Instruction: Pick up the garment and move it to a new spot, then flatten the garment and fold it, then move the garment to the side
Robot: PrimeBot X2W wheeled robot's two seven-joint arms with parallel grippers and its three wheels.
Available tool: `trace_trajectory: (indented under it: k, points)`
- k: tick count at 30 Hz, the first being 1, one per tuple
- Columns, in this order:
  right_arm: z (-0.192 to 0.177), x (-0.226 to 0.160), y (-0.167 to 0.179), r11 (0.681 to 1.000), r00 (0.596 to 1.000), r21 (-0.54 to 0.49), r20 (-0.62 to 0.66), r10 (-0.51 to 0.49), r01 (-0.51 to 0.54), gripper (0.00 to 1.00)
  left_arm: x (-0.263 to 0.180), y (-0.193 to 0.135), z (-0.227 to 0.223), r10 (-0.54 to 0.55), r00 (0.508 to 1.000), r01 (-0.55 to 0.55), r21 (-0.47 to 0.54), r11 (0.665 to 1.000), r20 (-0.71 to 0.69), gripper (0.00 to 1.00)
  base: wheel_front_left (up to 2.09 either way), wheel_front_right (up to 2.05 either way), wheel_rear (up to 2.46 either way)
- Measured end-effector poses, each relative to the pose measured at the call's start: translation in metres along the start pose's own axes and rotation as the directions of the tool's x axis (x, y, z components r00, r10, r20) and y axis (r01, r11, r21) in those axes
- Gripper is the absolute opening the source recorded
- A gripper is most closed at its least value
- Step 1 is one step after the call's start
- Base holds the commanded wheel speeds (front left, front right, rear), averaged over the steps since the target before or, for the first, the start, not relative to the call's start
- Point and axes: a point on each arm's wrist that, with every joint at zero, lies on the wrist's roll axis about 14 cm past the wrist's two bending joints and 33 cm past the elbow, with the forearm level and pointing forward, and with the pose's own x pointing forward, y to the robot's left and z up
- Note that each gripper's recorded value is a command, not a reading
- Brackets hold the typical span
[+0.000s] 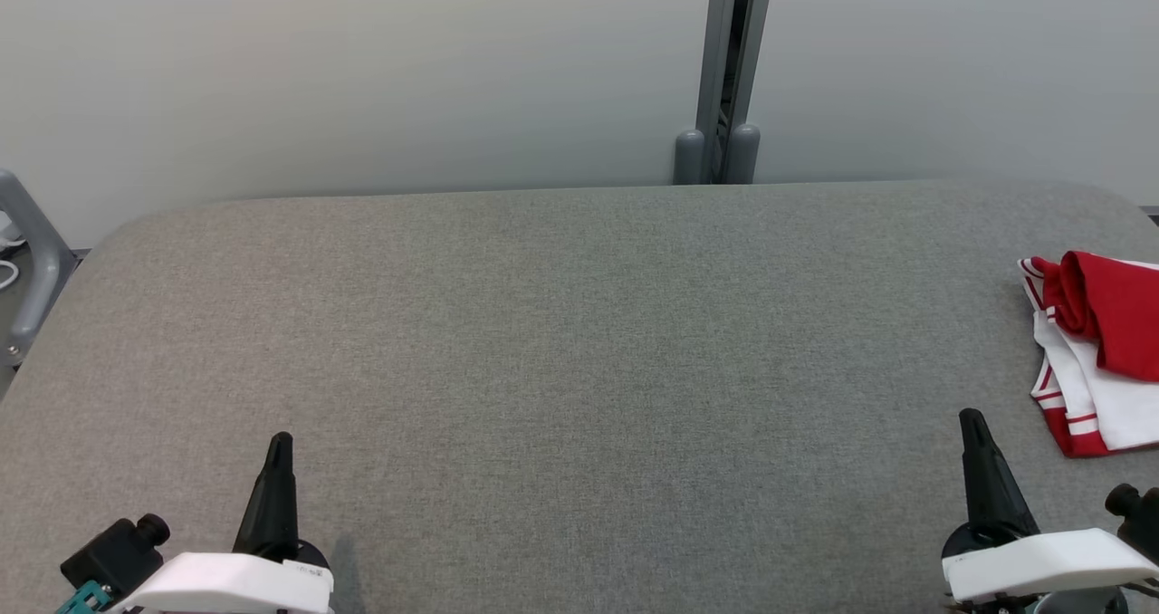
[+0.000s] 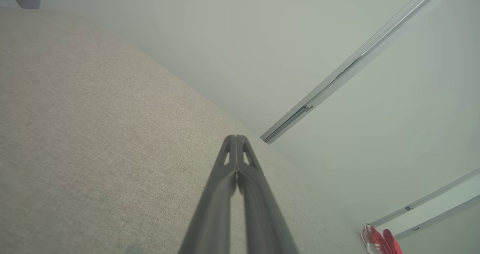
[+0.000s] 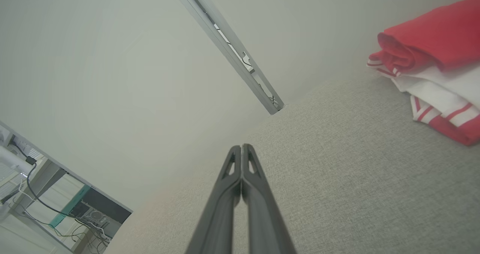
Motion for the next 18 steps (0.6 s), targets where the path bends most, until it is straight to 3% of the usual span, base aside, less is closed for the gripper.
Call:
trace_trajectory:
  k: [18]
  points:
    - [0.0035,0.0016,-0.0062,0.977,0.999,0.211,-0.002,-0.032,0.032,0.00,0.0076,0.0013,0.0039,0.003,1.000,-0.007,-0.196,0.981,-0.021,0.00,0.00,0.00,0.00]
